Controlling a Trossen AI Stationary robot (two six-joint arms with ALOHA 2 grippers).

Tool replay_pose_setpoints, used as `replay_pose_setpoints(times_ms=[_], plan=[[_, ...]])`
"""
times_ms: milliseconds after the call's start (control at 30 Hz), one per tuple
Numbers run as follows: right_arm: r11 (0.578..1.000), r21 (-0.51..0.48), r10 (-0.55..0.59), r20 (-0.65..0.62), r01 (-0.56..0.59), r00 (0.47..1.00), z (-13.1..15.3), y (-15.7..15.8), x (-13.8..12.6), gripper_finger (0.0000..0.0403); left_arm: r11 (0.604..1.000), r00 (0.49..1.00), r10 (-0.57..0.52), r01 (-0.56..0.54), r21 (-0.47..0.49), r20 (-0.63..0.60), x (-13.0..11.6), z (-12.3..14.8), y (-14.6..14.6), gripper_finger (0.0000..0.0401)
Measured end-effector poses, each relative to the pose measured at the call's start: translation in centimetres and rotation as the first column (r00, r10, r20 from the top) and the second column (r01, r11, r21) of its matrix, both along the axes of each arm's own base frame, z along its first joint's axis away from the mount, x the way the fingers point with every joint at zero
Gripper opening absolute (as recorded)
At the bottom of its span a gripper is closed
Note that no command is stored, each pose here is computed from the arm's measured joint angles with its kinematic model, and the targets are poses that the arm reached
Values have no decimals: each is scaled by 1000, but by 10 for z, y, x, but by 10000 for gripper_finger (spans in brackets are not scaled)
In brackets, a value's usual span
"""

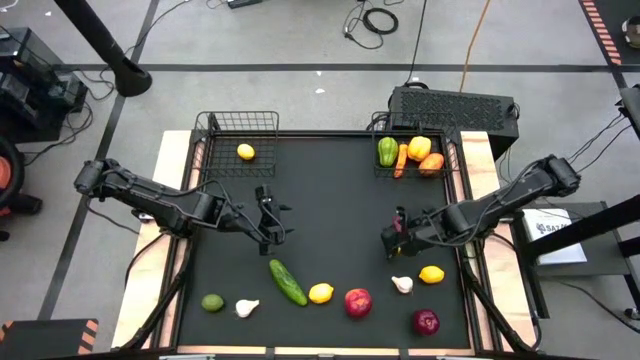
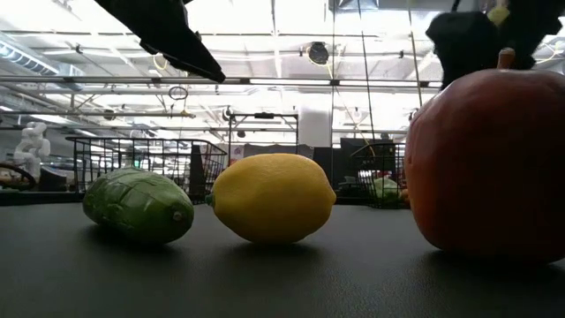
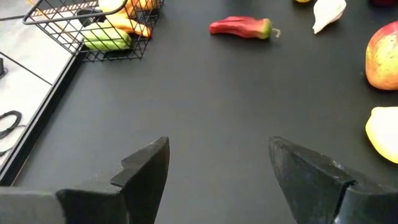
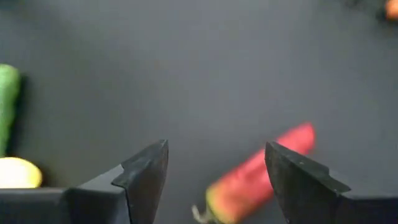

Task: Sort produce into baskets
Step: Put the red chili pepper into the right black wire basket

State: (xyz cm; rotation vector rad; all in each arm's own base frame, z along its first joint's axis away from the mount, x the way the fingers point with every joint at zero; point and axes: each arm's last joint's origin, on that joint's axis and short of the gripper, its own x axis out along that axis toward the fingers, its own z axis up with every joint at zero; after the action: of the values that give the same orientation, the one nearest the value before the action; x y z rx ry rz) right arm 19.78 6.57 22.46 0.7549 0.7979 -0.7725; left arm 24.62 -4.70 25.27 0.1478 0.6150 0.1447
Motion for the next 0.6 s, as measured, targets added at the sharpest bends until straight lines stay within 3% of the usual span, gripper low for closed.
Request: replay_pose_setpoints(times_ms=[167, 600], plan=[[989, 18, -145, -99, 147, 985, -15, 5, -5, 261, 1000, 1000, 0, 0, 0, 0, 0, 0, 0, 281], [972, -53, -234, -258, 228, 937, -62, 11, 17, 345, 1000, 1000, -17, 16, 22, 19, 1, 2, 0, 281]])
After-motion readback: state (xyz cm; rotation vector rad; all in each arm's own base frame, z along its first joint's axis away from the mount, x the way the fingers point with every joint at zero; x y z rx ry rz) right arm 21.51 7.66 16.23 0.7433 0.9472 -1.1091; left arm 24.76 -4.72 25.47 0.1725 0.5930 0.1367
